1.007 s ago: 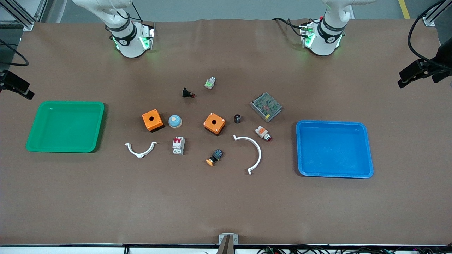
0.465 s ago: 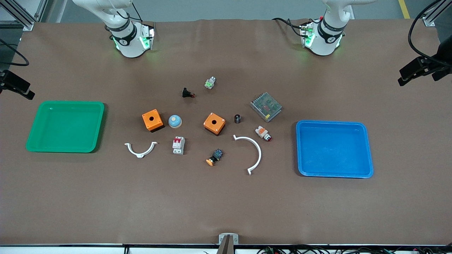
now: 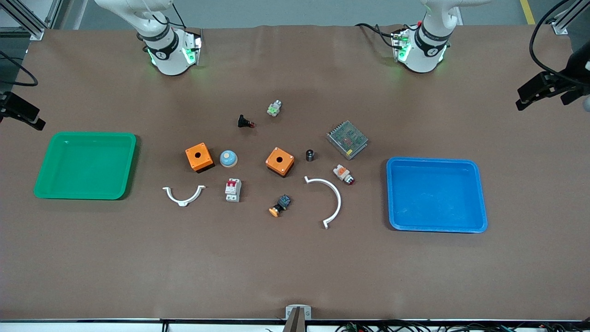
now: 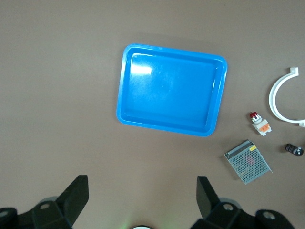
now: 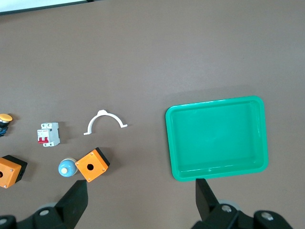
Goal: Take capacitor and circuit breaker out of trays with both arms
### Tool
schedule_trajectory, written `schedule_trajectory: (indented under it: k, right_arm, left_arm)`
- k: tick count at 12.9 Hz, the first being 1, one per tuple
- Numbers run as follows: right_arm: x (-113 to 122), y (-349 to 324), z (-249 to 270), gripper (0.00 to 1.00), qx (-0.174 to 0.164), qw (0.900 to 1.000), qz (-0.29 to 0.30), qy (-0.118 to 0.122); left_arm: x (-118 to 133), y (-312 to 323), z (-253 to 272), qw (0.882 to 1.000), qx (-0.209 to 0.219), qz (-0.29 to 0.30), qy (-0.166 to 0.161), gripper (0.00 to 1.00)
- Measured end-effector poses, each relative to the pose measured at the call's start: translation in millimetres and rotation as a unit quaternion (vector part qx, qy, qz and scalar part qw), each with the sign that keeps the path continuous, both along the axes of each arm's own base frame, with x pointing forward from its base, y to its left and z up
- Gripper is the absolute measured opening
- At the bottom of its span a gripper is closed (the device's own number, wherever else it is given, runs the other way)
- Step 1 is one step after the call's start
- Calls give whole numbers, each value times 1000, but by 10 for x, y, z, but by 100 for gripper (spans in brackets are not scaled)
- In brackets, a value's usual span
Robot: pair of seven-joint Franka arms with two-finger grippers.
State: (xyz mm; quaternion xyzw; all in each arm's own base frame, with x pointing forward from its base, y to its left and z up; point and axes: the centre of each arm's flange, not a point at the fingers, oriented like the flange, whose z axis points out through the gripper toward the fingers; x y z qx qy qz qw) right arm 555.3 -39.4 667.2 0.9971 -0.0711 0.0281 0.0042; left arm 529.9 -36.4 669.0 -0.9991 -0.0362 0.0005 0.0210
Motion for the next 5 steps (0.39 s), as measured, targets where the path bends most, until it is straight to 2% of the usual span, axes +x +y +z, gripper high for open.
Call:
schedule_trajectory:
  k: [5]
  right_arm:
    - [0, 0, 2, 100, 0, 1000, 0, 0]
  left_arm:
    - [-32, -331, -13, 1000, 1, -31, 2, 100]
